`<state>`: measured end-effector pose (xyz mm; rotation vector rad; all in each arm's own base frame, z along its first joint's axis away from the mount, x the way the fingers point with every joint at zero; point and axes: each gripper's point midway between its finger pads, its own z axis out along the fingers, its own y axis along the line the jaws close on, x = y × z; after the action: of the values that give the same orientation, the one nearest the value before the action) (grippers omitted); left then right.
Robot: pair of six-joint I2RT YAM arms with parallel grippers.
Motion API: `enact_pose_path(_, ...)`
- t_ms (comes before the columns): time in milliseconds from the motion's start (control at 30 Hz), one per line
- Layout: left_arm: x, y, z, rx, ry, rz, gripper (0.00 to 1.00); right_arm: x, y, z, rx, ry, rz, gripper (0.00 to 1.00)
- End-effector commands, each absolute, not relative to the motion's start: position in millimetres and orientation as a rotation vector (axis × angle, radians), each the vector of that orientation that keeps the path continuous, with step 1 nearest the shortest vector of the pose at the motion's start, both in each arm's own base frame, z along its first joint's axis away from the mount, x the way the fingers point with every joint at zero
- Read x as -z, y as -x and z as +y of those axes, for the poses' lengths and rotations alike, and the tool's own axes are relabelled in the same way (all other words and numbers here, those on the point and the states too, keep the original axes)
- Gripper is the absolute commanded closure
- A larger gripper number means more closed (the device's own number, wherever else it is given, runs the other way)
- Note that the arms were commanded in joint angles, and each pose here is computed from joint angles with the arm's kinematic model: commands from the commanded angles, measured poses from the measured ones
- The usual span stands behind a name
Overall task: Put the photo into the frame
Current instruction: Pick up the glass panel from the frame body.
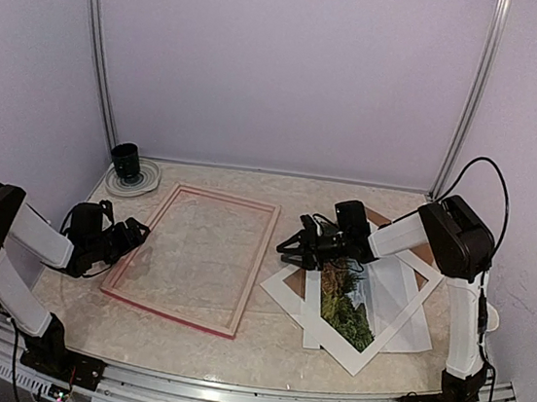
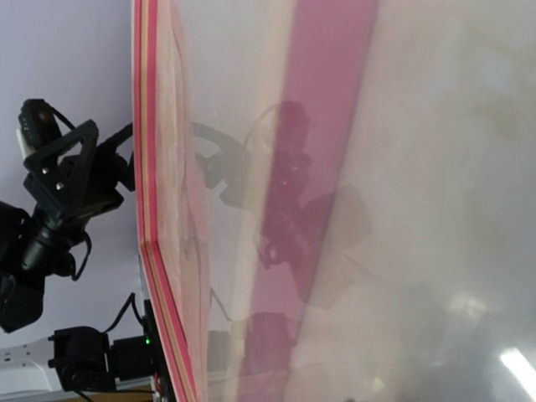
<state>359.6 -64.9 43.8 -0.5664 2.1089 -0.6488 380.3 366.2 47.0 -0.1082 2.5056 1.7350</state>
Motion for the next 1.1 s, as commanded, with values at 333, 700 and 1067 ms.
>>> enact_pose_path(333,-35.4,-352.6,-68.3,0.668,0.574,2.145,0.12,-45.9,-376.7,368.2,-1.761,0.147,2.517,0.86)
enact_pose_path(700,-38.0,-353.1,-70.9,0.689,0.571,2.139,0.12,-67.9,-376.1,367.5,-1.755,0.16,2.469,1.0)
enact_pose_path(1067,-37.5,-351.2,-76.5,0.736,0.579,2.135,0.12,-100.9,-367.2,373.1,-1.813,0.132,2.417,1.0)
